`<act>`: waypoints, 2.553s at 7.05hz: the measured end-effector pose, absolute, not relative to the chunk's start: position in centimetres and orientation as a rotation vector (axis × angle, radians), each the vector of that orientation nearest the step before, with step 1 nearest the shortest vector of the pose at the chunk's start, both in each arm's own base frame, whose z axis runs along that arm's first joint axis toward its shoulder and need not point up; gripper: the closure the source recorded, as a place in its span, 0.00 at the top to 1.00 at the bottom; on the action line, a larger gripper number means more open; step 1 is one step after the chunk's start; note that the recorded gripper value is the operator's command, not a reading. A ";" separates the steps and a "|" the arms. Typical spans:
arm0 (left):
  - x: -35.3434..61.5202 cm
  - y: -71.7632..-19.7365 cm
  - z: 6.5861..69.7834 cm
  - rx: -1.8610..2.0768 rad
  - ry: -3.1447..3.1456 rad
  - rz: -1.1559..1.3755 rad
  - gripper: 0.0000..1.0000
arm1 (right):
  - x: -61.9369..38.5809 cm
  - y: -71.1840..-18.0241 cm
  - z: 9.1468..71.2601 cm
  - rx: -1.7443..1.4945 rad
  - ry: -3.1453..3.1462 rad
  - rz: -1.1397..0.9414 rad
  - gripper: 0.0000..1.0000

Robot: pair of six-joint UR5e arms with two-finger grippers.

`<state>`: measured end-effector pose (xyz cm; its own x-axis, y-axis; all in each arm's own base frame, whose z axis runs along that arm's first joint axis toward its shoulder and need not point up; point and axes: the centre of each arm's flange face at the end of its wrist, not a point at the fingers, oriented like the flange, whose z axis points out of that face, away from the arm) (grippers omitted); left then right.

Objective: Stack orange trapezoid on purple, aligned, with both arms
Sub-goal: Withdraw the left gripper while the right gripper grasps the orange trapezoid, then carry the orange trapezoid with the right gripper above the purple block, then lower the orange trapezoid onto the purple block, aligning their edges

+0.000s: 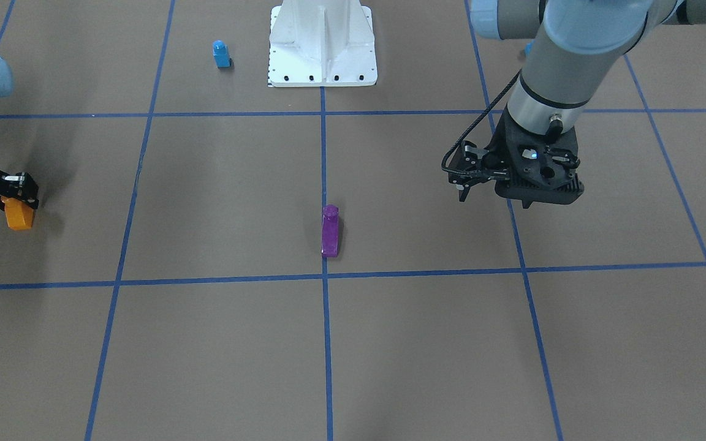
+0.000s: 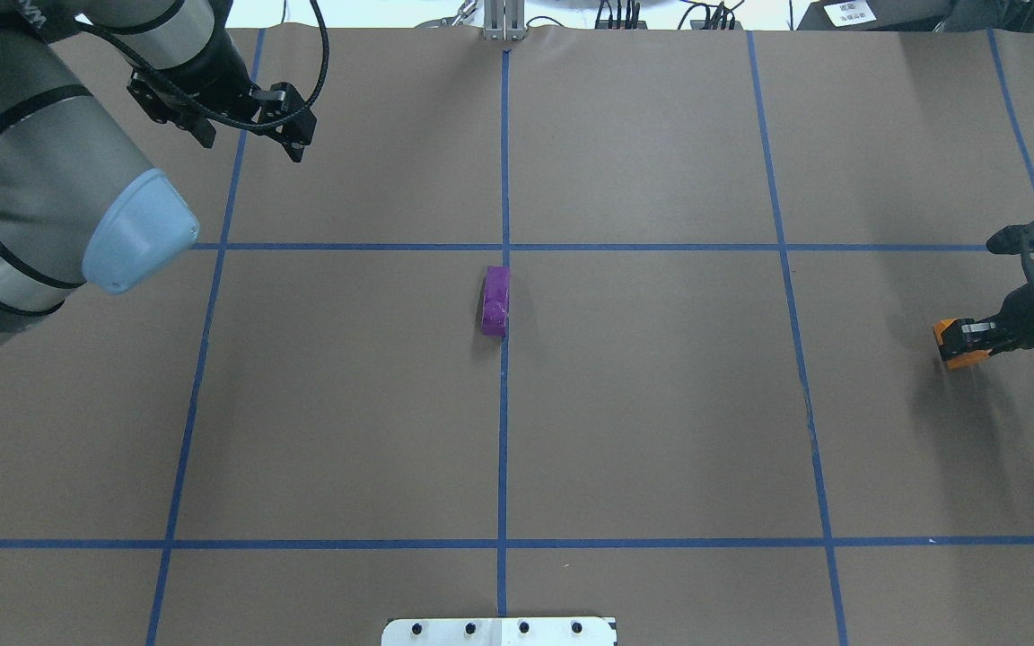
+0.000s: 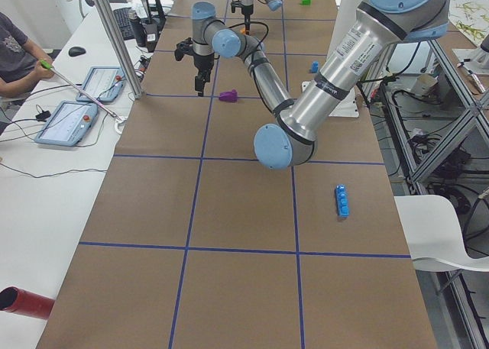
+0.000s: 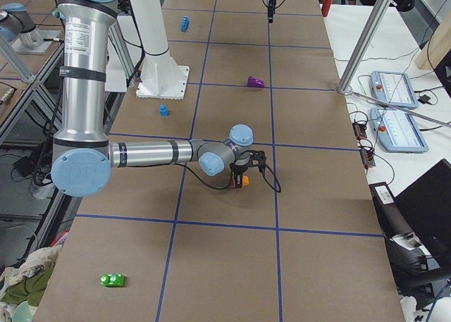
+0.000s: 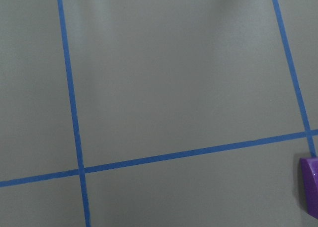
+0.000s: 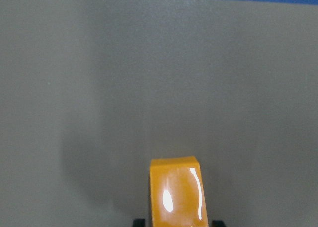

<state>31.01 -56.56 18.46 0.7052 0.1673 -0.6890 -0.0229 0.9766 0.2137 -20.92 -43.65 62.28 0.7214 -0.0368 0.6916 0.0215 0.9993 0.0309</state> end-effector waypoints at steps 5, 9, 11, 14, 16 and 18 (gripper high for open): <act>25.3 -58.6 24.0 0.227 0.697 0.216 1.00 | -20.9 -48.0 51.8 0.003 -0.824 0.008 0.00; 14.2 -59.4 37.0 0.208 0.581 0.370 1.00 | -34.8 -53.4 25.7 -0.083 -0.899 0.196 0.00; 10.1 -58.7 42.9 0.184 0.578 0.424 1.00 | -44.1 -53.9 16.9 -0.114 -0.912 0.255 0.00; 7.5 -58.4 47.8 0.167 0.574 0.451 1.00 | -54.9 -52.4 10.5 -0.090 -0.854 0.275 0.00; 7.3 -58.4 48.6 0.155 0.575 0.447 1.00 | -59.7 -52.0 9.0 -0.092 -0.804 0.264 0.00; 7.6 -58.4 48.8 0.146 0.614 0.445 1.00 | -60.5 -52.0 10.2 -0.085 -0.779 0.231 0.00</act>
<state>7.56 -58.37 48.78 0.7263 0.4450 -0.5238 -0.3599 0.8955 0.2617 -60.50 -52.00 10.23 0.6878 0.2378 0.6859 -0.1749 0.9713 -0.1614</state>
